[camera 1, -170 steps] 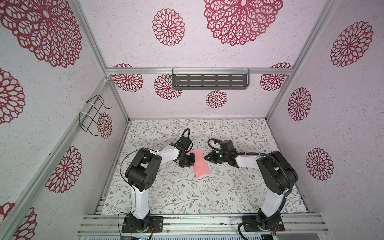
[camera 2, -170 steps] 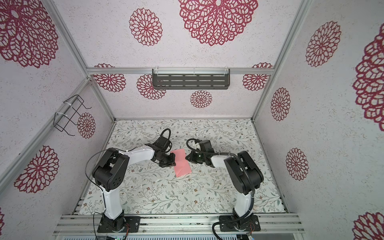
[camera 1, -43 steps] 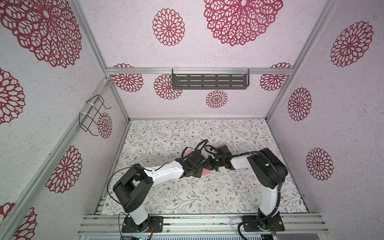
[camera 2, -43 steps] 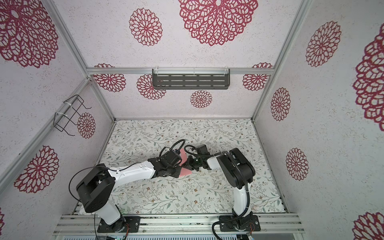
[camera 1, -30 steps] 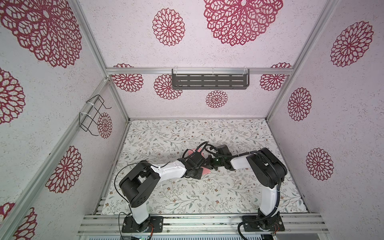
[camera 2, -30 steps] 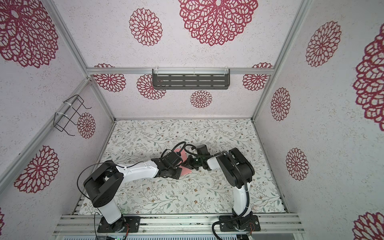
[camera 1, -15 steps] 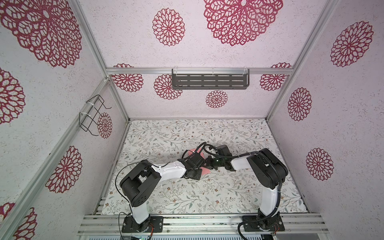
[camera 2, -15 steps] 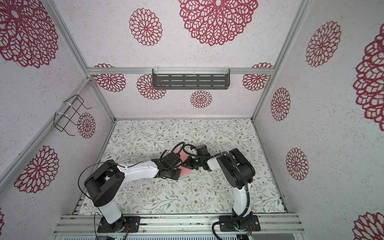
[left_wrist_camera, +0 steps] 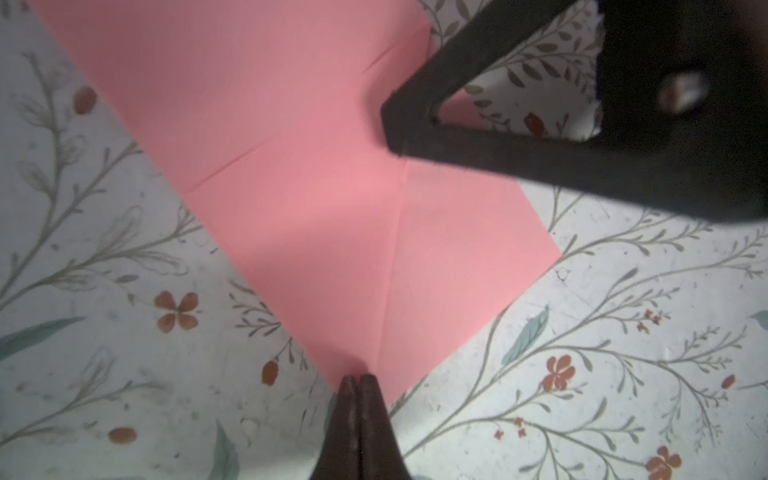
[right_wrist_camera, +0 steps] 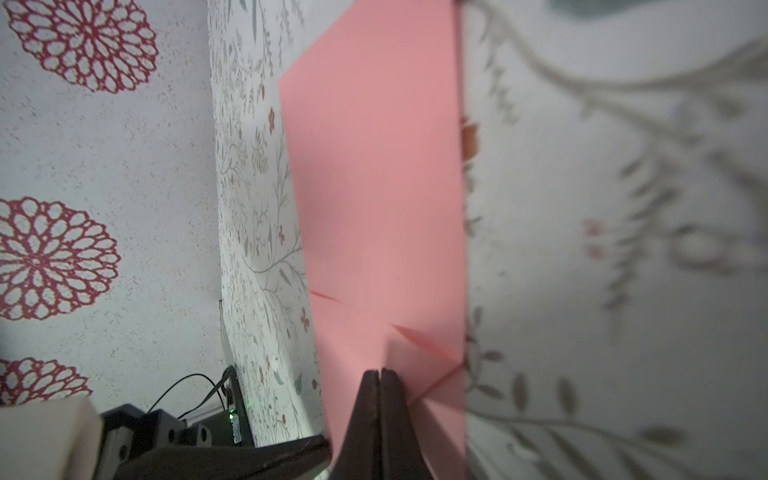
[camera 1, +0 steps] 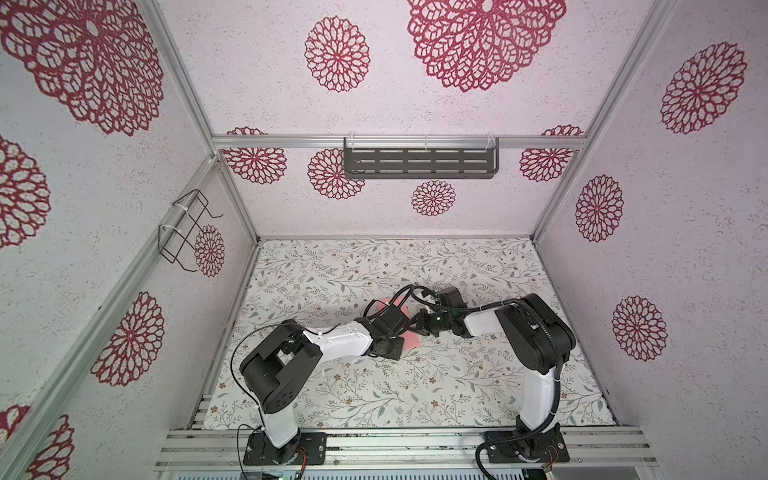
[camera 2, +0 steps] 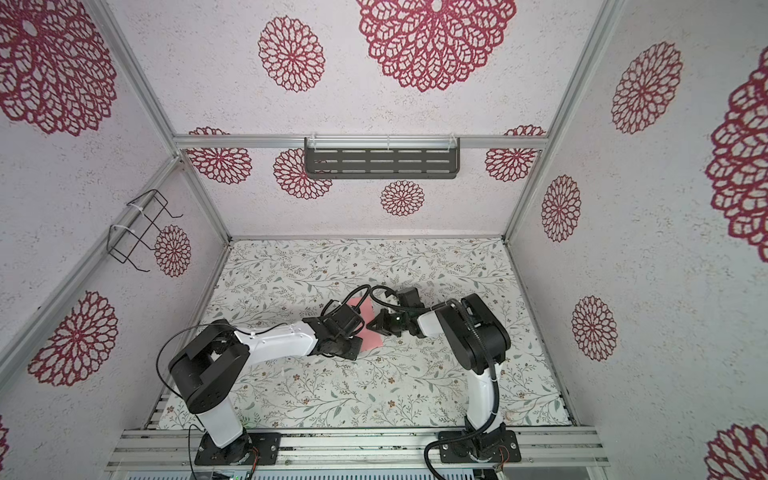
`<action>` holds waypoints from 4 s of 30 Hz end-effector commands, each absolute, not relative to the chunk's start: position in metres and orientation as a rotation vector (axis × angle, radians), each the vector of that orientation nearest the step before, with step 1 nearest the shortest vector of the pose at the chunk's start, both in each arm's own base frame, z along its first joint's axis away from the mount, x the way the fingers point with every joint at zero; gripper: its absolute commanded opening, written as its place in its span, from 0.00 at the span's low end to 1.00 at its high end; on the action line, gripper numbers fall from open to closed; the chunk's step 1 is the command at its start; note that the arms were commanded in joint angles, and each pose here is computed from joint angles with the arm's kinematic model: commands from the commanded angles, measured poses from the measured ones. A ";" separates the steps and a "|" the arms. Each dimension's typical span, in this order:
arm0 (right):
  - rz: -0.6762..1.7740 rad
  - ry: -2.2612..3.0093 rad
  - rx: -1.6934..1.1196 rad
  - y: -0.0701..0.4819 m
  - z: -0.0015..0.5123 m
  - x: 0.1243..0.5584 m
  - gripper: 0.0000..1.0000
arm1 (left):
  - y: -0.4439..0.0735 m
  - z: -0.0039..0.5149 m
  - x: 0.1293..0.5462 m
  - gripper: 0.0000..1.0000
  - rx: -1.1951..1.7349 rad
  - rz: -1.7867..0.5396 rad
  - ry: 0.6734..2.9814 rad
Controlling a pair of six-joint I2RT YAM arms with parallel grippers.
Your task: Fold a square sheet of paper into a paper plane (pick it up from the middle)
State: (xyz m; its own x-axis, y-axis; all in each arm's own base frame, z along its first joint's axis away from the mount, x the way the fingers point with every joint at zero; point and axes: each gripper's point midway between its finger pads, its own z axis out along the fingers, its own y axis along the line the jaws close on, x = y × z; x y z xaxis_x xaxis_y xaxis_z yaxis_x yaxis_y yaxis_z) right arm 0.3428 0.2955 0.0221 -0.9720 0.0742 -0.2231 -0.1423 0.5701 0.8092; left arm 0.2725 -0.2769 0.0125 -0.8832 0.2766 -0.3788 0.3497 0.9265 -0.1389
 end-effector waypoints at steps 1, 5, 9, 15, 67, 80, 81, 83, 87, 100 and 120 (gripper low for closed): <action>1.183 2.645 0.053 0.261 -0.006 0.362 0.03 | -0.268 -0.005 0.264 0.00 0.471 -0.254 2.781; 1.211 2.565 0.020 0.265 0.031 0.380 0.03 | -0.268 -0.002 0.265 0.00 0.469 -0.257 2.777; 1.226 2.484 -0.009 0.265 0.067 0.380 0.08 | -0.276 0.018 0.275 0.00 0.429 -0.327 2.748; 1.245 2.434 0.015 0.258 0.081 0.361 0.28 | -0.291 0.071 0.301 0.09 0.324 -0.487 2.634; 1.417 2.578 0.203 0.306 0.039 0.332 0.31 | -0.241 -0.013 0.309 0.00 0.069 -0.199 2.934; 1.428 2.554 0.116 0.314 0.046 0.341 0.26 | -0.238 -0.016 0.307 0.00 0.075 -0.192 2.939; 1.424 2.562 0.121 0.314 0.045 0.341 0.26 | -0.238 -0.016 0.307 0.00 0.074 -0.191 2.940; 1.405 2.570 0.137 0.311 0.042 0.341 0.27 | -0.238 -0.016 0.306 0.00 0.073 -0.186 2.942; 1.353 2.573 0.187 0.301 0.039 0.341 0.28 | -0.237 -0.017 0.306 0.00 0.068 -0.183 2.945; 1.420 2.581 0.219 0.305 0.036 0.341 0.29 | -0.233 -0.033 0.300 0.00 0.069 -0.147 2.987; 1.447 2.555 0.242 0.302 0.043 0.338 0.29 | -0.229 -0.044 0.291 0.00 -0.032 -0.259 3.078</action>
